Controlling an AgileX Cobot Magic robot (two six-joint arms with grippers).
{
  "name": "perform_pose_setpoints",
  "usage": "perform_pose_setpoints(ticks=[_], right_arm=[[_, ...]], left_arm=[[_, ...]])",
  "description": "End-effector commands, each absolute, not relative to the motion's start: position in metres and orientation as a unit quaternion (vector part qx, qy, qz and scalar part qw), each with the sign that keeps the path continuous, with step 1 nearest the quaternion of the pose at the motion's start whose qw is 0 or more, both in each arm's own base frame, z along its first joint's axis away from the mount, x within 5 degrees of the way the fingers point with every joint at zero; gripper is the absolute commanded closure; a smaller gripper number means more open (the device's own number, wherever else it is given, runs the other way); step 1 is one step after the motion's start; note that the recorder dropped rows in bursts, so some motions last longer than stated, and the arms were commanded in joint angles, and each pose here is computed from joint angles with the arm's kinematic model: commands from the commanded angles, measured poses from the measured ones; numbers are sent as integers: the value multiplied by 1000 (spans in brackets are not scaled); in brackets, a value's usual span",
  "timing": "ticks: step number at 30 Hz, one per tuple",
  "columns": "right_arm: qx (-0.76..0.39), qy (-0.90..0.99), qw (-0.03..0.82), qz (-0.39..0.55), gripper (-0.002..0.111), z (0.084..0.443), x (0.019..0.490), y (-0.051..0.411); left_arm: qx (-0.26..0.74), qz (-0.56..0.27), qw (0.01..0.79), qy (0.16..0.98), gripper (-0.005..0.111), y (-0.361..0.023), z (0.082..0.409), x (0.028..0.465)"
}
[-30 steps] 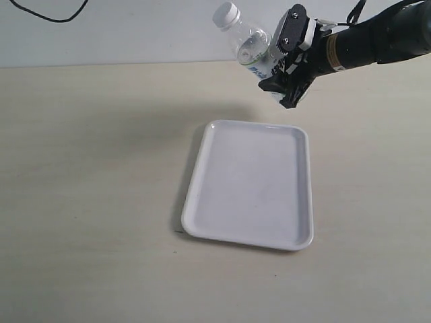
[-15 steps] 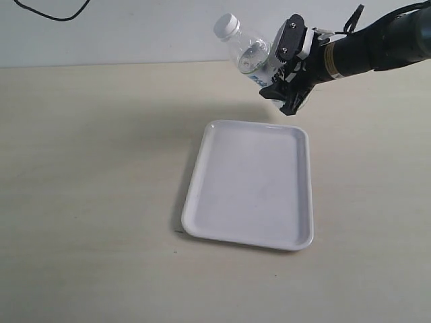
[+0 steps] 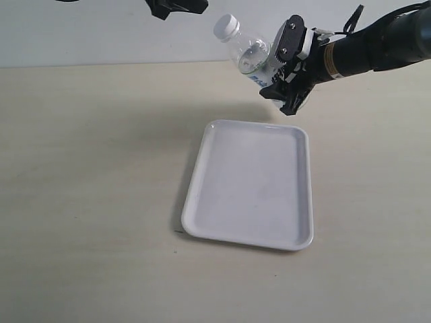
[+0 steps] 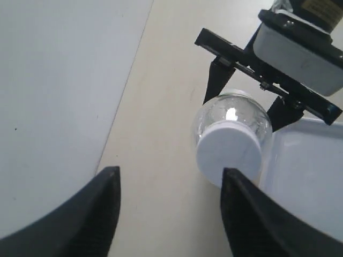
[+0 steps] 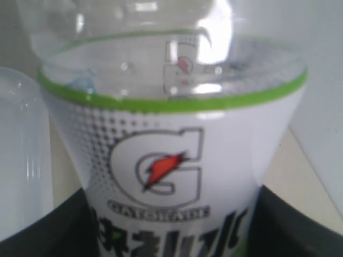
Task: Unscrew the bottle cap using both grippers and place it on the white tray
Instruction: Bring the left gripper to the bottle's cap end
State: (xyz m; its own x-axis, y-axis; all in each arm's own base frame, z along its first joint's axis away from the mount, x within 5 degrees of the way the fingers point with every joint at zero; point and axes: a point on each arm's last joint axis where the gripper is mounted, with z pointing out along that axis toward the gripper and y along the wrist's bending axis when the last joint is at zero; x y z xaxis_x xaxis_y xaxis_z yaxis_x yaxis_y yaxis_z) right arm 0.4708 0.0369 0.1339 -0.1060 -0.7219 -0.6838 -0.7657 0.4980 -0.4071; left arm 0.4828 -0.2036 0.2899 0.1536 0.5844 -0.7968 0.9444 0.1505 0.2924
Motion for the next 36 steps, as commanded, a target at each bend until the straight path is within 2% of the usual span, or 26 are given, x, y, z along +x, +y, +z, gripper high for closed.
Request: perform_pose_setpoints(ticks=[1, 8, 13, 19, 36], right_arm=[[-495, 741, 454, 23, 108, 140, 473, 36], [-495, 741, 454, 23, 108, 140, 473, 36], [-495, 741, 454, 23, 108, 140, 473, 36], [-511, 731, 452, 0, 108, 139, 474, 34], [-514, 729, 452, -4, 108, 139, 475, 34]], left_arm=[[642, -210, 437, 594, 52, -205, 290, 478], [641, -224, 436, 591, 43, -207, 274, 479], [639, -243, 440, 583, 43, -215, 271, 477], [653, -242, 435, 570, 43, -241, 264, 469], [655, -249, 422, 575, 43, -242, 253, 470]])
